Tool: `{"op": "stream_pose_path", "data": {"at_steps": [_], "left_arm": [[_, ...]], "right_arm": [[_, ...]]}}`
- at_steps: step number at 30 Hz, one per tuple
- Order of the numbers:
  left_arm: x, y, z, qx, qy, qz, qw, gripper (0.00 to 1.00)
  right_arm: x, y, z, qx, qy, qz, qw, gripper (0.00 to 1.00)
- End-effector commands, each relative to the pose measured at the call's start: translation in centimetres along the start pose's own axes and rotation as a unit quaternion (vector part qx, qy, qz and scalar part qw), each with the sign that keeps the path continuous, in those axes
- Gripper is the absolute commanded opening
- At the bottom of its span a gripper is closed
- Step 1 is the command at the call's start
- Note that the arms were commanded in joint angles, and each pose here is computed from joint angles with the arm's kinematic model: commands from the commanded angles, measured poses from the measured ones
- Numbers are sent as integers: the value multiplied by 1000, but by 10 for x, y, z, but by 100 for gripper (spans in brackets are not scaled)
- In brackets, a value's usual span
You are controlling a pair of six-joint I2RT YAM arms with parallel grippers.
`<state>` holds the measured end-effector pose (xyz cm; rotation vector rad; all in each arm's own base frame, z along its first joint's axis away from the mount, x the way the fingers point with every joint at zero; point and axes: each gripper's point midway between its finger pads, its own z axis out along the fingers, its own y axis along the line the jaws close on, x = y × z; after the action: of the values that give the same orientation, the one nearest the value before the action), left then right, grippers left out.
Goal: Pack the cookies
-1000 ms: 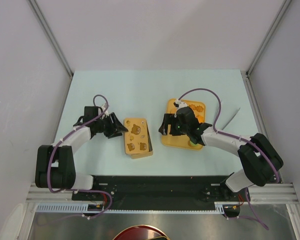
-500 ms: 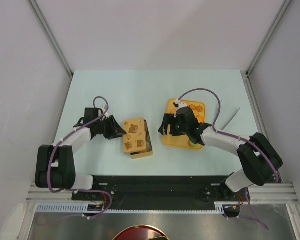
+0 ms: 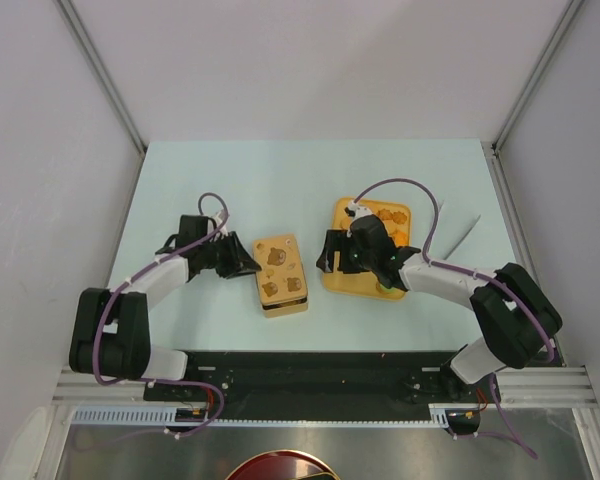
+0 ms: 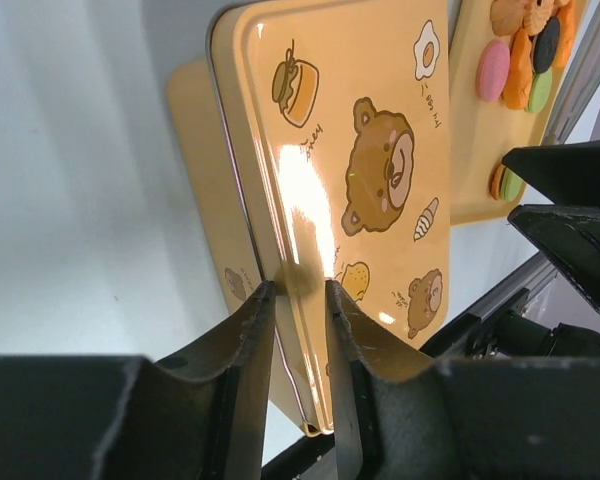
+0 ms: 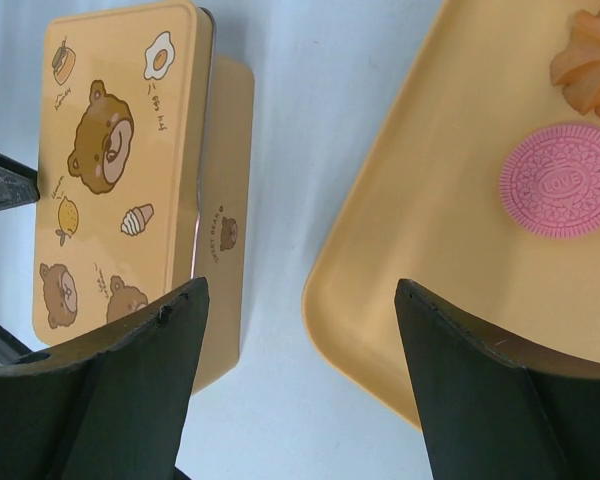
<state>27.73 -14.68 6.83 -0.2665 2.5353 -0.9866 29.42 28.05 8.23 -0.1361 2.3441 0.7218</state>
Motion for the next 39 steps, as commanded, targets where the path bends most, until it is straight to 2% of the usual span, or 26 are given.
{"op": "stream_pose_path", "data": {"at_steps": [1, 7, 12, 18, 26, 31, 39], "left_arm": [[-2, -20, -2, 25, -7, 15, 1000, 31], [4, -23, -4, 27, -9, 20, 999, 31], [-5, -32, -12, 28, -16, 32, 999, 38], [-6, -37, -18, 31, -21, 37, 999, 40], [3, -29, -14, 27, -18, 32, 999, 42], [7, -25, -11, 26, -15, 26, 999, 45], [16, -17, -7, 28, -10, 18, 999, 46]], "right_arm": [[-5, 8, 3, -13, -10, -2, 1000, 80], [-7, 10, 3, -13, -12, -5, 1000, 80], [-9, 12, 1, -14, -13, -8, 1000, 80], [-11, 15, 1, -16, -14, -9, 1000, 80], [-13, 35, 4, -57, -15, -4, 998, 84], [-11, 47, 8, -96, -1, 14, 995, 87], [6, 49, 23, -113, 34, 25, 993, 87]]}}
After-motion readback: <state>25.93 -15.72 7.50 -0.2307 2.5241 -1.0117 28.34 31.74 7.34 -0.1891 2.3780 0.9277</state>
